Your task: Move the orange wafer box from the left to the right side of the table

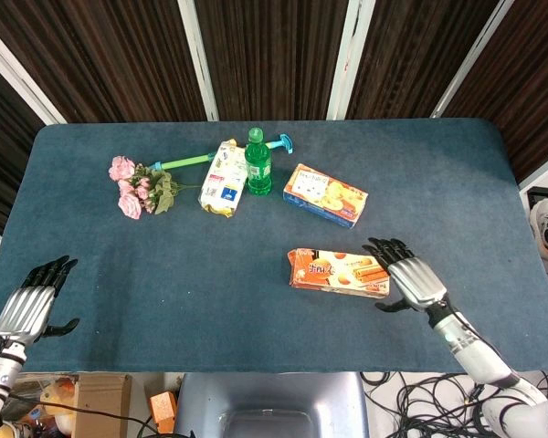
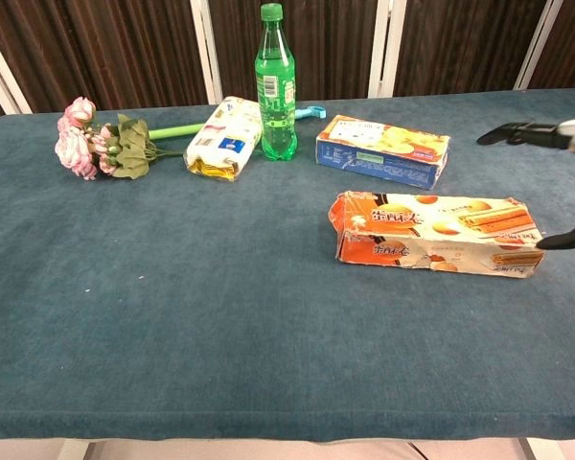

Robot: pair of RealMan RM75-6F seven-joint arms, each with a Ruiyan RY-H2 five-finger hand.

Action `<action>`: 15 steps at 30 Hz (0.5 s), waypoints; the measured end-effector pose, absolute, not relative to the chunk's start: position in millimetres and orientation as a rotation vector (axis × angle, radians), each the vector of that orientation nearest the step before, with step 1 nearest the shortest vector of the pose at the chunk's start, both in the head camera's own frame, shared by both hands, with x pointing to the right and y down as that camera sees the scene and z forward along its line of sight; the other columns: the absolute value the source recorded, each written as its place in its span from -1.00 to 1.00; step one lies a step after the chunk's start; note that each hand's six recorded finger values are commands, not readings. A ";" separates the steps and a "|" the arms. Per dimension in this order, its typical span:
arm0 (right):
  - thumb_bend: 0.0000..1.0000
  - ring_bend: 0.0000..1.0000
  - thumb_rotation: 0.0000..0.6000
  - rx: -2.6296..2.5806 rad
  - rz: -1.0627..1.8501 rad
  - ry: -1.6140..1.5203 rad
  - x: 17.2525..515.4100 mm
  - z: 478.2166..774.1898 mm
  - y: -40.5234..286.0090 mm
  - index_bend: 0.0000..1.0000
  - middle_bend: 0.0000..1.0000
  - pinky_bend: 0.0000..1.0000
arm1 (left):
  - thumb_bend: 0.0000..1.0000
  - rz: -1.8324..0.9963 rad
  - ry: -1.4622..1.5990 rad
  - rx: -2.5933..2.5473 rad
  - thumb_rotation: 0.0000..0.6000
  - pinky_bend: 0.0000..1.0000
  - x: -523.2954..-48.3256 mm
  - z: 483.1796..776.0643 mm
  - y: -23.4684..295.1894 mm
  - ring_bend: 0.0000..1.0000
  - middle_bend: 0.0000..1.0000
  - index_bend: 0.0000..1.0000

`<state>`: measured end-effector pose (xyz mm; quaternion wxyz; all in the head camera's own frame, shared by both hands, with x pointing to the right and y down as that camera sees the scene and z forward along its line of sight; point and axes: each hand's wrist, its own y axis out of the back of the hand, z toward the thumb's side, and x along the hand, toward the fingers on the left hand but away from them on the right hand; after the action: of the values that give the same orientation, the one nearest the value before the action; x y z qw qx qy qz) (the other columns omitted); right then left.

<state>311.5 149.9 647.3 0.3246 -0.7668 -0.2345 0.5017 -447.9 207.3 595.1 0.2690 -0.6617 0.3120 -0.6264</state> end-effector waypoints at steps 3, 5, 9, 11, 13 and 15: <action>-0.88 -1.00 1.00 -1.870 1.348 -0.635 333.8 622.1 160.6 -1.00 -1.00 -1.00 | -0.46 -1.704 0.883 -1.720 1.00 -0.85 -455.1 581.7 222.8 -1.00 -1.00 -1.00; -0.88 -1.00 1.00 -1.720 1.387 -0.674 355.6 600.6 173.9 -1.00 -1.00 -1.00 | -0.45 -1.705 0.927 -1.652 1.00 -0.85 -462.5 572.7 235.7 -1.00 -1.00 -1.00; -0.88 -1.00 1.00 -1.512 1.480 -0.789 397.1 568.5 206.9 -1.00 -1.00 -1.00 | -0.44 -1.691 1.018 -1.543 1.00 -0.87 -472.6 562.5 270.4 -1.00 -1.00 -1.00; -0.88 -1.00 1.00 -1.439 1.532 -0.866 418.3 555.8 227.1 -1.00 -1.00 -1.00 | -0.44 -1.674 1.021 -1.502 1.00 -0.87 -474.1 560.4 286.0 -1.00 -1.00 -1.00; -0.88 -1.00 1.00 -1.418 1.556 -0.930 430.8 550.8 237.2 -1.00 -1.00 -1.00 | -0.44 -1.641 1.015 -1.484 1.00 -0.88 -473.5 558.4 291.6 -1.00 -1.00 -1.00; -0.88 -1.00 1.00 -1.431 1.564 -0.956 435.6 552.8 240.5 -1.00 -1.00 -1.00 | -0.44 -1.627 1.015 -1.485 1.00 -0.88 -472.7 559.0 296.4 -1.00 -1.00 -1.00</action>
<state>435.6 240.5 552.8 0.3967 -0.5646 -0.3775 0.6175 -472.7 296.4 559.0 0.3505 -0.5734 0.3921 -0.6281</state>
